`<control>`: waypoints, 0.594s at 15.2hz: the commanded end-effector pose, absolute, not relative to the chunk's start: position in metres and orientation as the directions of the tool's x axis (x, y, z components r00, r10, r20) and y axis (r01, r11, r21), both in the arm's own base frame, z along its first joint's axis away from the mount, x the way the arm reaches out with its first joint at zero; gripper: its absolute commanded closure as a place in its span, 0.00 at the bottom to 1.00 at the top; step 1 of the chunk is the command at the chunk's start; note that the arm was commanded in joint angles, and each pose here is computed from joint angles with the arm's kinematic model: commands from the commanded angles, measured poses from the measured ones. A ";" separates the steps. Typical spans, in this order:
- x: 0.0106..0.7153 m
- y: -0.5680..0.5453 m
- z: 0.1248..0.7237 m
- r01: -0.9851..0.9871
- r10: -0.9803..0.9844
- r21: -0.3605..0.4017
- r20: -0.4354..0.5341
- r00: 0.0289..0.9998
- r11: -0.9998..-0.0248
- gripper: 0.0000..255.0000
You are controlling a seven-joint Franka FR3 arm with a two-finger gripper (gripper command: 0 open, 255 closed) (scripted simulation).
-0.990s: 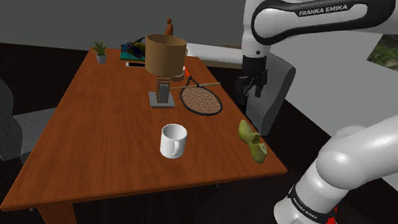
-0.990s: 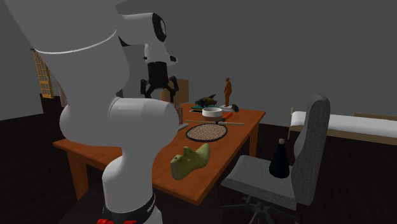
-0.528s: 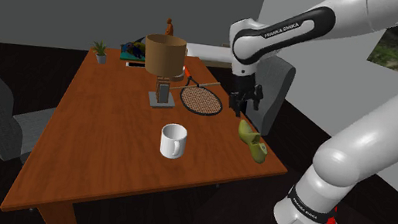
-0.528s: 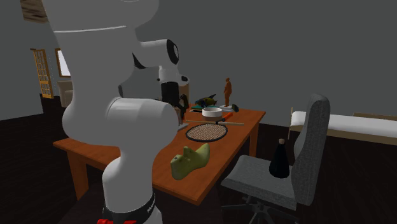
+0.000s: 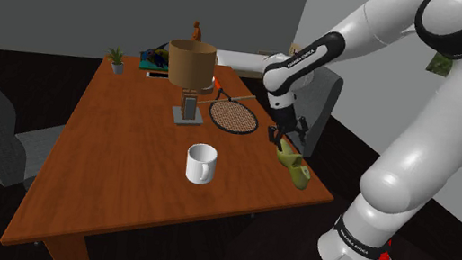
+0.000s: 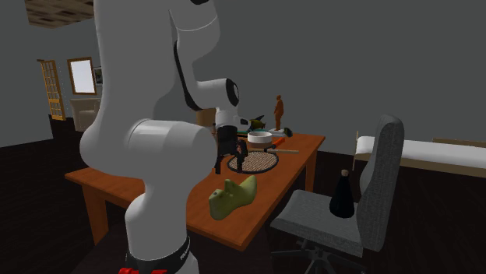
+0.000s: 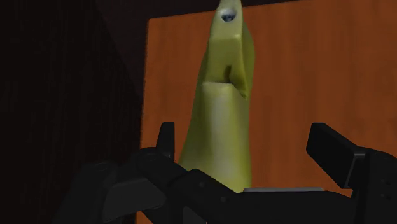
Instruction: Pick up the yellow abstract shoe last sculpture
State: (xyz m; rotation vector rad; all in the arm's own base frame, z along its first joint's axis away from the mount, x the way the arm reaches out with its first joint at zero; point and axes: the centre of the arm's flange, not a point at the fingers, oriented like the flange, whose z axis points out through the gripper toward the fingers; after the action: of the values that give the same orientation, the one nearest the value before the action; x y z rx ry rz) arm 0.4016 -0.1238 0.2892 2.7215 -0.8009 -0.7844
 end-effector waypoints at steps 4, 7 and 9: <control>0.394 -0.148 0.245 -0.491 -0.617 0.373 -0.460 0.639 -0.787 0.00; 0.394 -0.148 0.230 -0.491 -0.617 0.373 -0.460 0.639 -0.787 0.00; 0.394 -0.148 0.219 -0.491 -0.617 0.373 -0.460 0.639 -0.787 0.00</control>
State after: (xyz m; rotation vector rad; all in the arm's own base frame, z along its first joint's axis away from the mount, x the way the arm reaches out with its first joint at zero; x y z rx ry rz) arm 0.3946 -0.1484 0.2250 2.6464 -0.9070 -0.8617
